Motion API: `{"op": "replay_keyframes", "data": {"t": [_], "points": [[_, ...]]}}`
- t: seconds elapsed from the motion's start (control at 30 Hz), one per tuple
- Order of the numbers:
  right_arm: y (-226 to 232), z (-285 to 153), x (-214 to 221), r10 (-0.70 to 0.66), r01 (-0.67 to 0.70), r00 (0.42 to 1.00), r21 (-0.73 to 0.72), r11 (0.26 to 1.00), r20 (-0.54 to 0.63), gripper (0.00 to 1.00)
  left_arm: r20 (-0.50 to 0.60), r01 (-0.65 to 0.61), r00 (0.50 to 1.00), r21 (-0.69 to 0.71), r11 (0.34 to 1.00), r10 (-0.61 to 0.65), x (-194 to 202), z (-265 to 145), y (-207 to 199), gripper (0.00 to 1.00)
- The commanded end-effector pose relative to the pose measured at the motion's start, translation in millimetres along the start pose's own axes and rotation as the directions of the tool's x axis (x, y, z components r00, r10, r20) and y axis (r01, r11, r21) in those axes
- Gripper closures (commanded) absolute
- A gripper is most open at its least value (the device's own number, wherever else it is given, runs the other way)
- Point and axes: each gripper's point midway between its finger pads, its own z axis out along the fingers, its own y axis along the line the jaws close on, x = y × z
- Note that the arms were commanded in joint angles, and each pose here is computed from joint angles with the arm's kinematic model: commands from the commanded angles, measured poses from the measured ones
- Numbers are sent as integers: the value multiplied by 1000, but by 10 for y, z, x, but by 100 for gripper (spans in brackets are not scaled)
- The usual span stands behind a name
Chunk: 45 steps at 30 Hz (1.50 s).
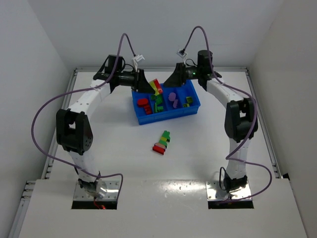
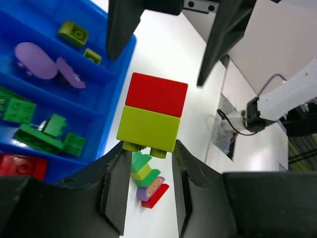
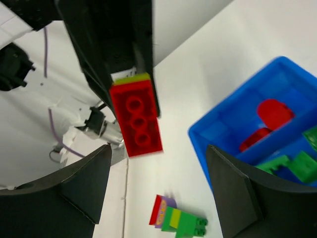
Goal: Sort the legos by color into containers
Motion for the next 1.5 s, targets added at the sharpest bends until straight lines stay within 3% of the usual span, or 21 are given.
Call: {"op": "replay_keyframes", "data": {"t": [0.0, 0.3, 0.37, 0.4, 0.5, 0.6, 0.73, 1.03, 1.17, 1.23, 1.3, 1.47], "points": [[472, 96, -107, -112, 109, 994, -106, 988, -19, 24, 3, -46, 999, 90, 995, 46, -38, 68, -159, 100], [603, 191, -58, -118, 111, 992, -147, 983, -38, 27, -12, -34, 999, 123, 992, 36, 1, 142, -229, 100], [612, 225, -14, -110, 102, 993, -153, 983, -46, 36, -14, -44, 999, 140, 989, 46, 6, 169, -274, 100], [612, 226, -14, -110, 102, 993, -153, 983, -46, 47, -14, -44, 999, 140, 989, 46, 6, 169, -274, 100], [612, 226, -14, -110, 102, 993, -153, 983, -46, 58, -19, -35, 999, 139, 990, 38, 25, 186, -242, 100], [638, 220, -44, -116, 110, 993, -135, 985, -34, 82, -24, -27, 999, 138, 990, 31, 55, 191, -228, 100], [531, 83, -88, -95, 94, 995, -83, 992, -8, 95, -19, -17, 1000, 107, 994, 19, 74, 156, -162, 100], [56, -670, -440, -73, 56, 989, 128, 990, 131, 99, 7, -14, 1000, -23, 1000, 14, 125, 70, -23, 100], [-193, -826, -457, -23, -19, 983, 229, 973, 180, 100, 29, -38, 999, -150, 988, 42, 91, -15, 89, 100], [-337, -853, -324, 13, -61, 986, 292, 955, 166, 100, 48, -55, 996, -262, 963, 70, 21, -99, 209, 100], [-483, -873, -312, -60, 6, 990, 391, 920, 125, 100, 64, -50, 994, -415, 909, 84, -34, -230, 413, 100], [-421, -472, -64, -45, 31, 999, 431, 902, 21, 100, 127, -23, 985, -583, 812, 119, -202, -528, 536, 100]]}}
